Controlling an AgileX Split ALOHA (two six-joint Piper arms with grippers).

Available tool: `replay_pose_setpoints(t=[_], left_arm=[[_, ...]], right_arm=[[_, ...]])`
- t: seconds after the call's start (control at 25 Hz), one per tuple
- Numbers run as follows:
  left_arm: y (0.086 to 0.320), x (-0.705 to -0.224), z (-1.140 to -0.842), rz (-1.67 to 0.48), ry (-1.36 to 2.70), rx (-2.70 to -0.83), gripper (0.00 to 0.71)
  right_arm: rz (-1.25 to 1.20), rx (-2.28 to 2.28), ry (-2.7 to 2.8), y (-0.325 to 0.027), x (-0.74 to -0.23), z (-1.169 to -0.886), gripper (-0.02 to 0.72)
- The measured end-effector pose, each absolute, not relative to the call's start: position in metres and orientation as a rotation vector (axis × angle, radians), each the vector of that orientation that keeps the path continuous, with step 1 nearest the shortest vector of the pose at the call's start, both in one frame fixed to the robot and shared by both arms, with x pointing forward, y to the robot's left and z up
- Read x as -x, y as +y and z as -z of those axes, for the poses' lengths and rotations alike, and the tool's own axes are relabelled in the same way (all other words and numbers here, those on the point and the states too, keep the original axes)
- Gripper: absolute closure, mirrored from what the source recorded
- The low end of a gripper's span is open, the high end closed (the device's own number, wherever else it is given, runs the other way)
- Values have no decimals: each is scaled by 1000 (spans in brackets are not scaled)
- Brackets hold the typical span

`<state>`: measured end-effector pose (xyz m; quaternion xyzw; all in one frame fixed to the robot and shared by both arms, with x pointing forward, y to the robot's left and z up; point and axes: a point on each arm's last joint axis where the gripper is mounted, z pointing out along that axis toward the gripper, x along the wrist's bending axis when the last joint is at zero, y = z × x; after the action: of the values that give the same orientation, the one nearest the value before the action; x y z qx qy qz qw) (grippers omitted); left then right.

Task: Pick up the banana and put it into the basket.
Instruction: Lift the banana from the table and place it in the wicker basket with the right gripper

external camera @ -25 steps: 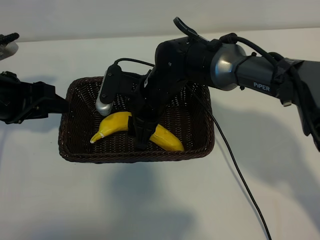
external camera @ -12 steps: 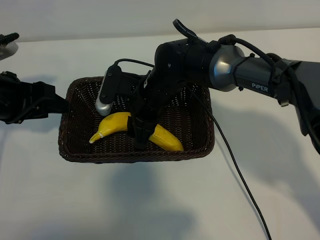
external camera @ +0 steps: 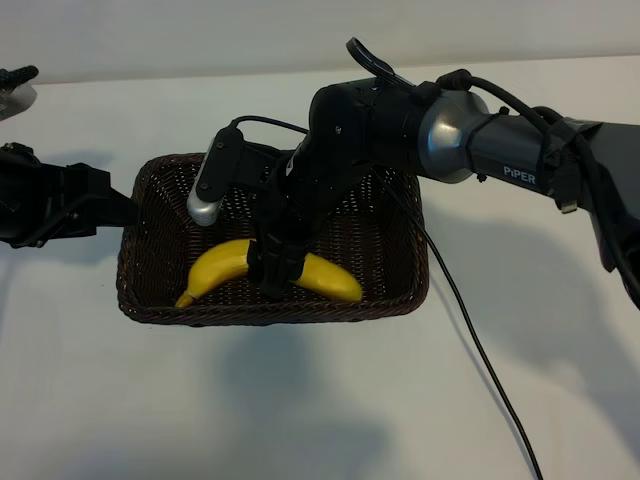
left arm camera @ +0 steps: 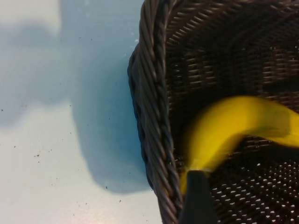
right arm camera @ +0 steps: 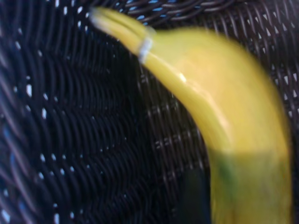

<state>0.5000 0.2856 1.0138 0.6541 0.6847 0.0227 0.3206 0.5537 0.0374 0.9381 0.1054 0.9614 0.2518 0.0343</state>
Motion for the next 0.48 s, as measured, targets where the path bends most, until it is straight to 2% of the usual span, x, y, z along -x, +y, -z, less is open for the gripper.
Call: replay_pose_setpoints(t=[0.12, 0.48], left_arm=[[286, -500, -1014, -60, 1799, -1719, 163], [286, -500, -1014, -66, 1786, -1733, 163]], right_arm=[[-778, -358, 2962, 38, -554, -941, 2], [-743, -445, 2926, 33, -556, -956, 35]])
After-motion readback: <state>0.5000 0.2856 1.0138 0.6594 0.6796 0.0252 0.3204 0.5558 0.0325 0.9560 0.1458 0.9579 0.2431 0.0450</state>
